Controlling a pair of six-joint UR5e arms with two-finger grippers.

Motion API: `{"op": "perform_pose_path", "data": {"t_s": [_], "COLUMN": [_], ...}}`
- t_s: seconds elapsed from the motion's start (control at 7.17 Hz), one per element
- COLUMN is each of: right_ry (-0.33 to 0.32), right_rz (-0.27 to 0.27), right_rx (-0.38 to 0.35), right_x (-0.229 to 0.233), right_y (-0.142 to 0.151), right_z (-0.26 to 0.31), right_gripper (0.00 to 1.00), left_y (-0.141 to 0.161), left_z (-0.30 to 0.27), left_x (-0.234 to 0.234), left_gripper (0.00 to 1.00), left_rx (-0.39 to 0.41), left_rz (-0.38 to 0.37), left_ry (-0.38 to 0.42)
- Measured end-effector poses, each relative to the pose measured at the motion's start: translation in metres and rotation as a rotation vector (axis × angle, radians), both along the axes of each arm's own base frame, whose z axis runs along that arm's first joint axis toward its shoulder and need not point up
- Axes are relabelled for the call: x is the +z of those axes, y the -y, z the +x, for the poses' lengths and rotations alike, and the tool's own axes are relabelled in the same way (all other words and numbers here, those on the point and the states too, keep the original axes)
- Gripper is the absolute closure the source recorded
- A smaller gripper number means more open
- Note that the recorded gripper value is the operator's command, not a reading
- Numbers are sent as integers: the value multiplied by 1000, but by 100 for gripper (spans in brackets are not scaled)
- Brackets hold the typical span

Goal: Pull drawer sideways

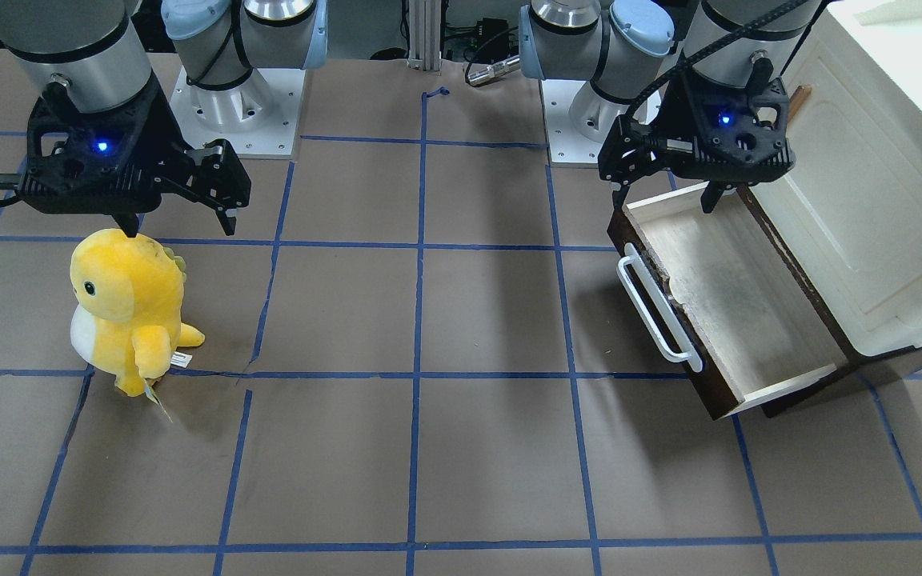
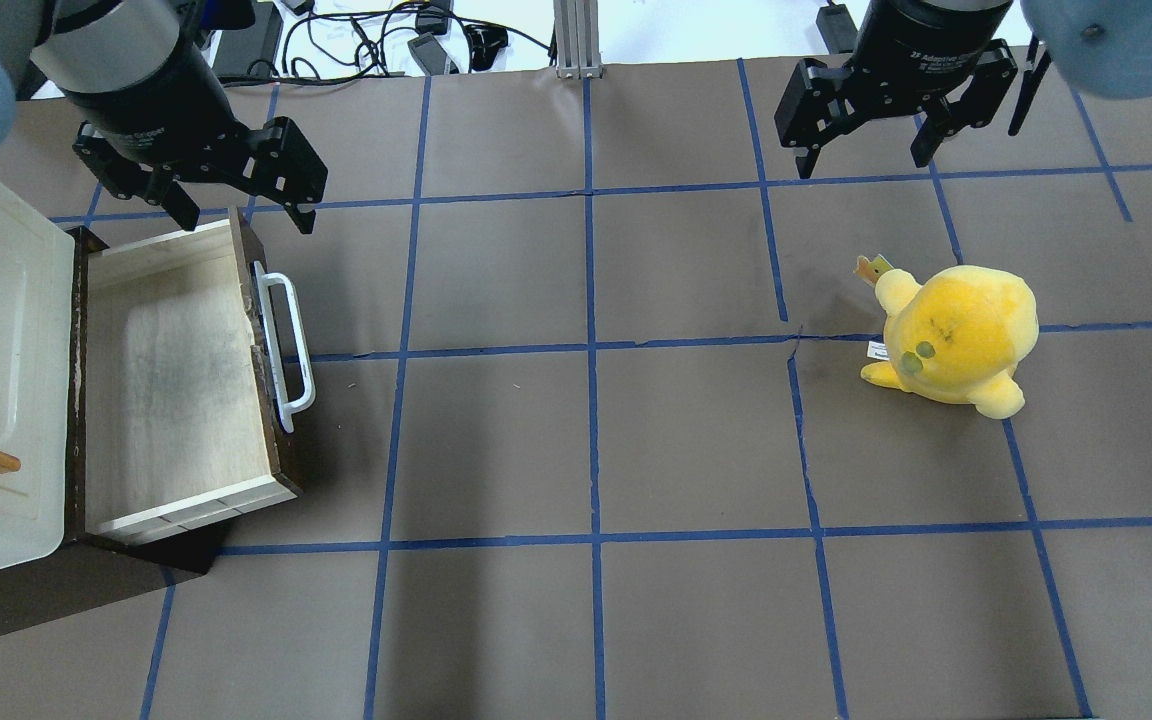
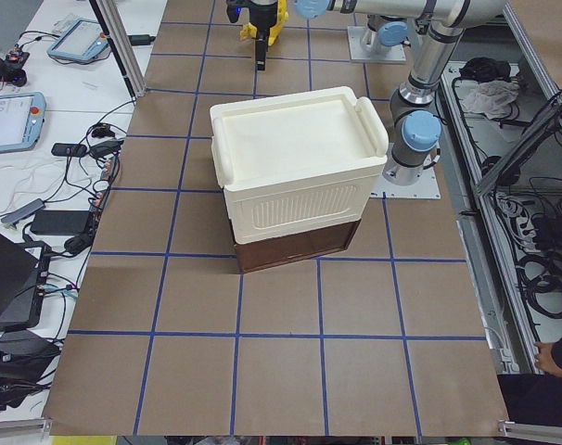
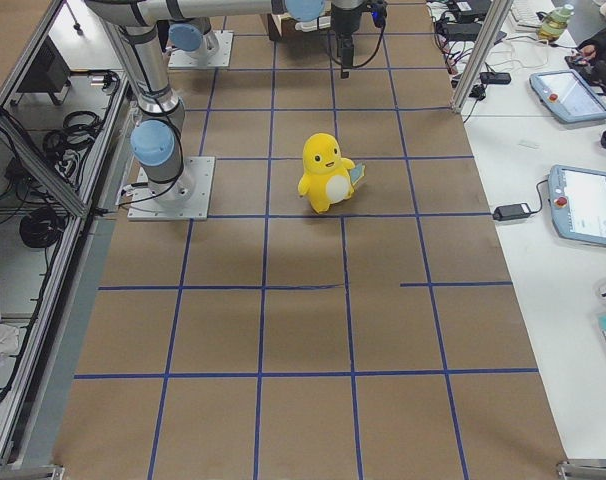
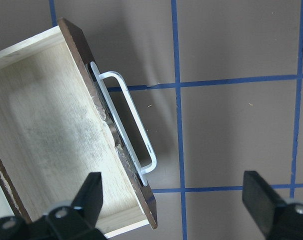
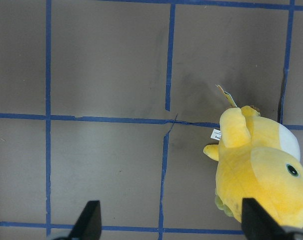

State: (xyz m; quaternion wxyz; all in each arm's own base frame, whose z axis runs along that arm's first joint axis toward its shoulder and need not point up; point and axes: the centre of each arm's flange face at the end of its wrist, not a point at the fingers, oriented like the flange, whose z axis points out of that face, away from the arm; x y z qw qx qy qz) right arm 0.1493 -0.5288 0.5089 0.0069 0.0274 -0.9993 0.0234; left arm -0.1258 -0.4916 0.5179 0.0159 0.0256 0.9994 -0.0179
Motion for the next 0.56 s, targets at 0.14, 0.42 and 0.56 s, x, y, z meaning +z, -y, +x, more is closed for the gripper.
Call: {"op": "perform_pose_path", "data": {"t_s": [0.14, 0.42, 0.56], "right_ry": [0, -1, -1], "right_rz": [0, 0, 0], "right_rx": [0, 0, 0], "right_x": [0, 0, 0], "right_y": [0, 0, 0], "right_z": [0, 0, 0], "right_gripper": [0, 0, 0], "left_y": [-2, -6, -6], "left_z": [6, 11, 12], "left_x": [1, -2, -3], "left_gripper": [0, 0, 0], "left_rx": [12, 22, 24], "left_rz": [4, 14, 17], "left_ry": [-5, -8, -8]}}
